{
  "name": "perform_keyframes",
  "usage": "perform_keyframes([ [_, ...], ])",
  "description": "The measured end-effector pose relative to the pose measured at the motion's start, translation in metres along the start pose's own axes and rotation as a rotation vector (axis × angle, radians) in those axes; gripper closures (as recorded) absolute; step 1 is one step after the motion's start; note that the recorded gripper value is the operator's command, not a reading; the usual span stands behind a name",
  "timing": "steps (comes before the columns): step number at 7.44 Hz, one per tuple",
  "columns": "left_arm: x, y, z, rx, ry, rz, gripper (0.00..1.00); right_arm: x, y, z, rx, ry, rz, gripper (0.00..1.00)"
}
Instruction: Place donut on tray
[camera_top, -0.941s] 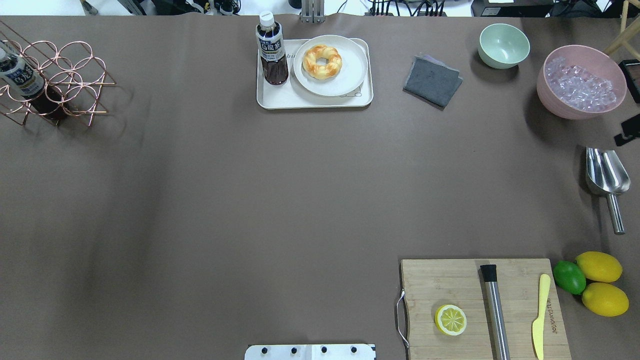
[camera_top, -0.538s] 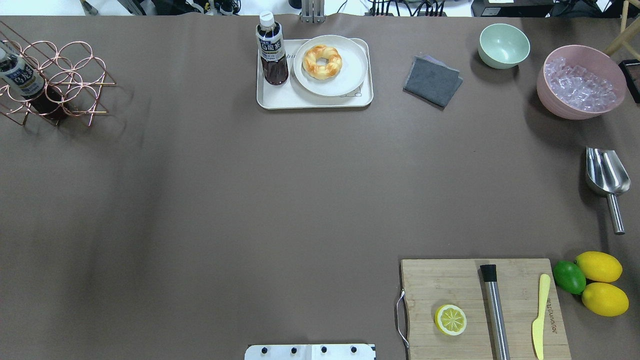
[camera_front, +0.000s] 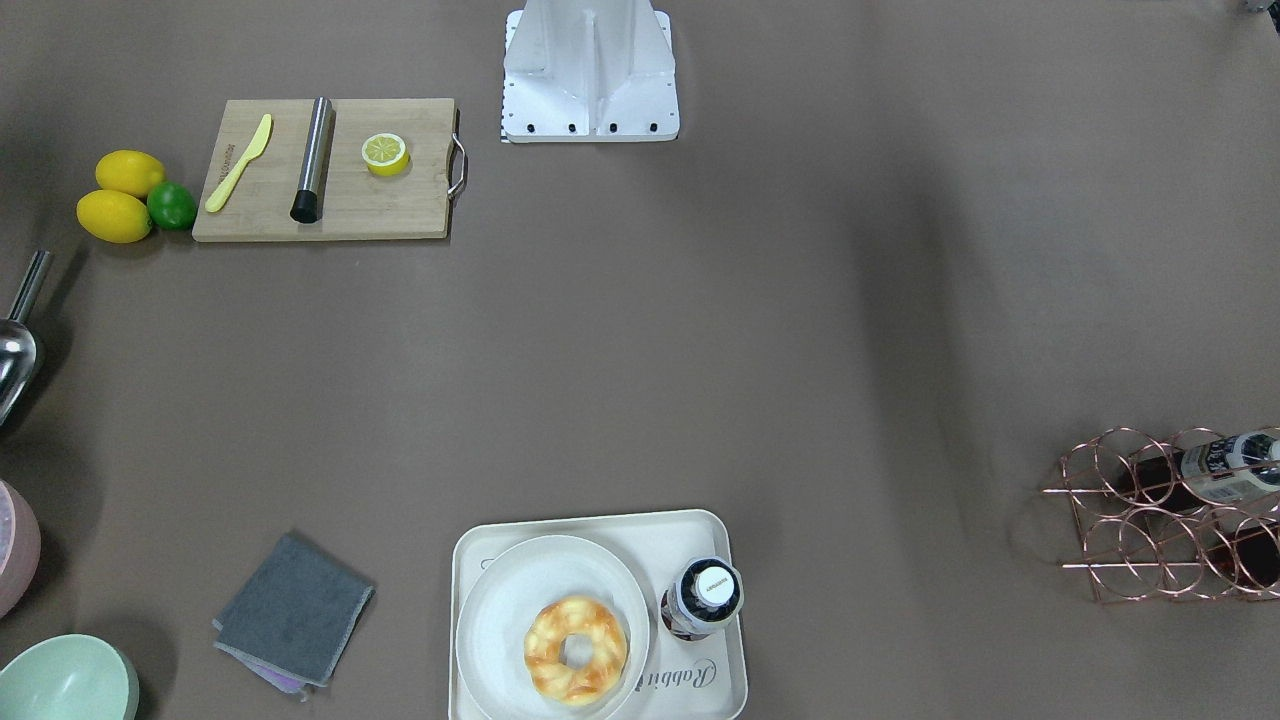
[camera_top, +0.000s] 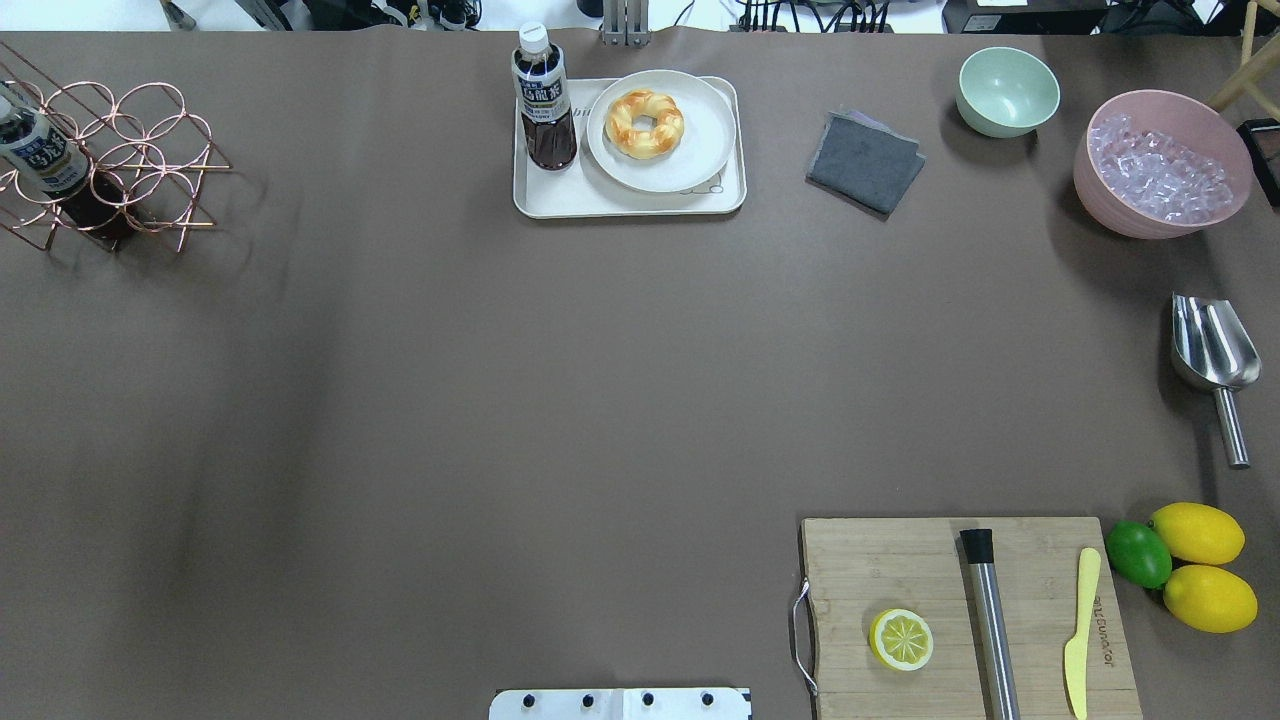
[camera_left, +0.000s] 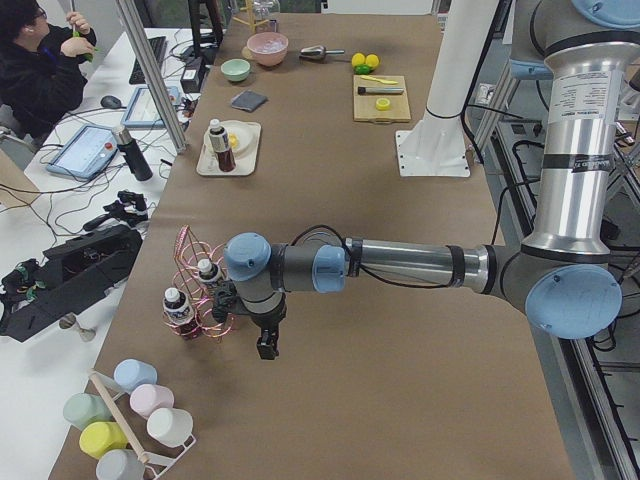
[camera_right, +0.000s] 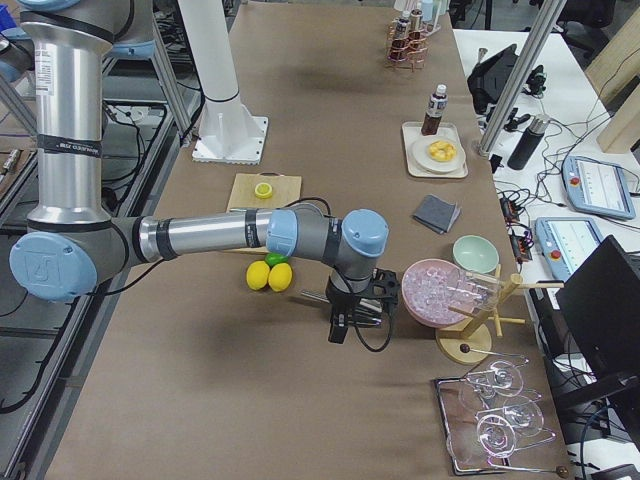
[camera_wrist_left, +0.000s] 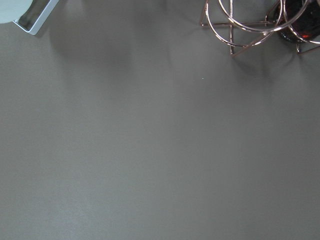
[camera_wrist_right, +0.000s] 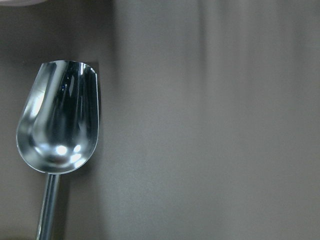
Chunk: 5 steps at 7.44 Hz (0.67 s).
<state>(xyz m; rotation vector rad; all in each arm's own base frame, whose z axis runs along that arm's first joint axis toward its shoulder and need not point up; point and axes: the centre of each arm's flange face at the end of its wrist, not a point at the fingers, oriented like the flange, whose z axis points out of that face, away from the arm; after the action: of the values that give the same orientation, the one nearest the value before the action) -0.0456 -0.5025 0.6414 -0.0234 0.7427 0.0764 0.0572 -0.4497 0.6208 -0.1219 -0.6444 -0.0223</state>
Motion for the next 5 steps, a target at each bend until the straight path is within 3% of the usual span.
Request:
perform_keyframes([
  [2, 0.001, -0.002, -0.001, 0.001, -0.003, 0.003, 0.02, 0.015, 0.003, 0.007, -0.013, -0.008, -0.002, 0.00],
  [5, -0.006, -0.004, -0.004, 0.003, -0.100, 0.011, 0.02, 0.029, 0.008, 0.018, -0.032, -0.017, -0.009, 0.00],
])
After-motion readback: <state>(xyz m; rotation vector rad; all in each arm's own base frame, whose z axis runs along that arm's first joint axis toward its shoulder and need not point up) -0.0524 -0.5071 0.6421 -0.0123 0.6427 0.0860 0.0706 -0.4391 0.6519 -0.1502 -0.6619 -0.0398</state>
